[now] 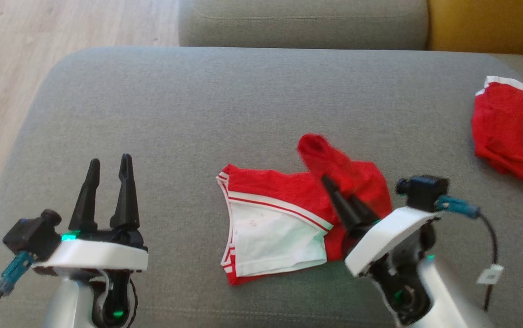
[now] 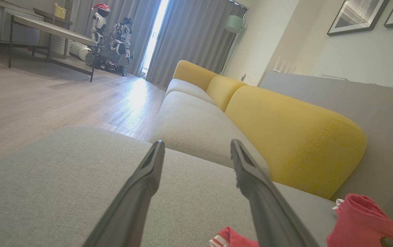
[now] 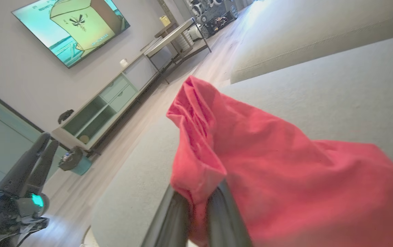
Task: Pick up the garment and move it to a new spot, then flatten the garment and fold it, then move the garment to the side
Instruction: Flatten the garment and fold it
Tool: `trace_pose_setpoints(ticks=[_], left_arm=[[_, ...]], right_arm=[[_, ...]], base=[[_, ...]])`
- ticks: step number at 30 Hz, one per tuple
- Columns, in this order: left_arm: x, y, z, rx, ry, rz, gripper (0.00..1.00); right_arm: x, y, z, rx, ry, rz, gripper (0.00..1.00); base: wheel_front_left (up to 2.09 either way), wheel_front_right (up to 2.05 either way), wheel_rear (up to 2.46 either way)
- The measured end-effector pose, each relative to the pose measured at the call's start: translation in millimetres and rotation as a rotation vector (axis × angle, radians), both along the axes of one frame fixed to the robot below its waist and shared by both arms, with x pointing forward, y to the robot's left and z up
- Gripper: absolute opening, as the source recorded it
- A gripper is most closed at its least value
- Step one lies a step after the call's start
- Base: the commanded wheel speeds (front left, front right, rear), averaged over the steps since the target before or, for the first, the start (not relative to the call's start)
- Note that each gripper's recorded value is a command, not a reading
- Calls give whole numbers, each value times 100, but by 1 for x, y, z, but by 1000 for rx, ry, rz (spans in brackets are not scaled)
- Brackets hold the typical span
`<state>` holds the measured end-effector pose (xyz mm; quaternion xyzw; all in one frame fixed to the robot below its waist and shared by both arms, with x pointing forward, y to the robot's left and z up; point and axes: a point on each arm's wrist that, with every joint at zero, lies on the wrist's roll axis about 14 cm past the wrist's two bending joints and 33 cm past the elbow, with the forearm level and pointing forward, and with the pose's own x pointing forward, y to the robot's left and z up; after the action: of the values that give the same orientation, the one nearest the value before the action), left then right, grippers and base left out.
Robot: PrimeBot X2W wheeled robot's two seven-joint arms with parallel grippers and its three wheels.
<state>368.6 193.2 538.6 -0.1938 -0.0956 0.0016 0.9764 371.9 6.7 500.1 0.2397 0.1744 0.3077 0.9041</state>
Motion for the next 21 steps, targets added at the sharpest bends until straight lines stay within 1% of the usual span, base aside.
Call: trace_pose_setpoints(ticks=[6, 10, 12, 16, 21], left_arm=[[-6, 10, -1, -11, 3, 31, 100], [-9, 13, -3, -10, 9, 42, 100], [-11, 14, -5, -13, 16, 48, 100], [-14, 18, -9, -14, 29, 62, 100], [-17, 22, -9, -10, 30, 74, 100]], right_arm=[[-21, 34, -26, 65, 102, 83, 0], [-17, 43, -33, 73, 104, 89, 0], [-11, 52, -31, 106, 106, 95, 0], [-11, 71, -36, 102, 108, 144, 0], [-24, 78, -61, 78, 161, 159, 0]], base=[[0, 0, 0], [0, 0, 0], [0, 0, 0], [0, 0, 0], [0, 0, 0]])
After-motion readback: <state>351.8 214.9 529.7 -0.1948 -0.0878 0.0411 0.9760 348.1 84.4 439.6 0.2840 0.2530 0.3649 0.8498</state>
